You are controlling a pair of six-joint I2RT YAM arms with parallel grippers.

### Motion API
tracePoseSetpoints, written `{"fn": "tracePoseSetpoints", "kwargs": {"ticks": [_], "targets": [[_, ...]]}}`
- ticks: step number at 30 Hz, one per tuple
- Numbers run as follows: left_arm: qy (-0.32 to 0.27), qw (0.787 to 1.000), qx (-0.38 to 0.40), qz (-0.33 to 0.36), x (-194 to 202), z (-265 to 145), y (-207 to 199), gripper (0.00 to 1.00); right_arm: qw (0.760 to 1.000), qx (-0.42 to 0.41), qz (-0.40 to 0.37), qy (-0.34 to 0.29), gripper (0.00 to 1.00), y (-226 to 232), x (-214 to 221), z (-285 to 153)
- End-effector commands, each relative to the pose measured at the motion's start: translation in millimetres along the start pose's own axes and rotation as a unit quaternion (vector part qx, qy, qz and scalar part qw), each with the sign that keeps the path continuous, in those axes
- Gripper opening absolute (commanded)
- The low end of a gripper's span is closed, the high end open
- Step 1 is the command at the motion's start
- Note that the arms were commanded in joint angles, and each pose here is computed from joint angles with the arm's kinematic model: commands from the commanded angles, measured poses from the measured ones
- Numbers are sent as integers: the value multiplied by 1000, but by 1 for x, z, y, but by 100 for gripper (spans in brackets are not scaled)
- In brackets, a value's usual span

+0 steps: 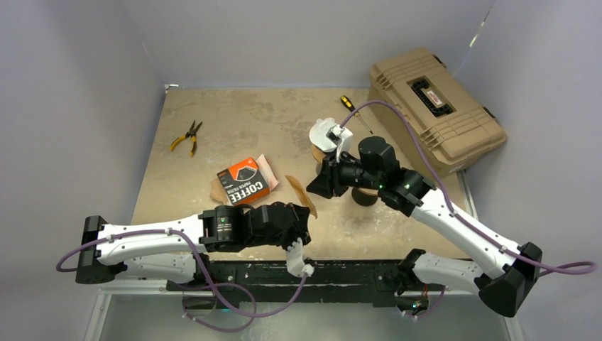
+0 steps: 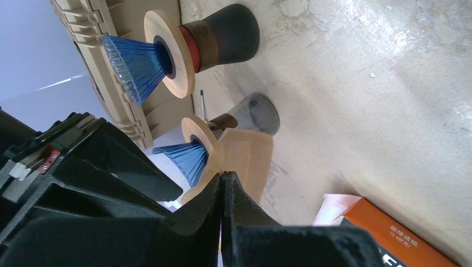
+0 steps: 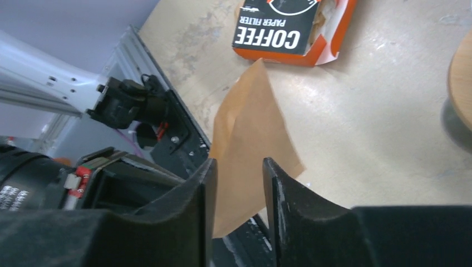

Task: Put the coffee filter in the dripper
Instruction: Place the coffee filter in the coffee dripper.

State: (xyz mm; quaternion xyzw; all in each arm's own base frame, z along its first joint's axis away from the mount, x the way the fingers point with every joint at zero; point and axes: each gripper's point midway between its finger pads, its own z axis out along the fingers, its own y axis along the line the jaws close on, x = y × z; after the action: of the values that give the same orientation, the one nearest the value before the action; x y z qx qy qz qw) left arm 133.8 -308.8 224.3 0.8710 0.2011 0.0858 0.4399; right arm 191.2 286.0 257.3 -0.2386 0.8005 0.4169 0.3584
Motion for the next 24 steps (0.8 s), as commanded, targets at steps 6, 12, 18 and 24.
{"fn": "tracePoseSetpoints", "kwargs": {"ticks": [6,12,18,24], "targets": [[4,1000,-17,0,-1,-6,13,0,998,-55,-13,-17,74,23,-14,2],[4,1000,-19,2,-2,-6,14,0,998,-59,-8,14,79,18,3,12],[3,1000,-20,1,-3,-6,15,0,998,-48,-1,41,62,12,17,24],[3,1000,-17,1,-4,-5,13,0,998,-29,-1,47,44,8,18,30]]}}
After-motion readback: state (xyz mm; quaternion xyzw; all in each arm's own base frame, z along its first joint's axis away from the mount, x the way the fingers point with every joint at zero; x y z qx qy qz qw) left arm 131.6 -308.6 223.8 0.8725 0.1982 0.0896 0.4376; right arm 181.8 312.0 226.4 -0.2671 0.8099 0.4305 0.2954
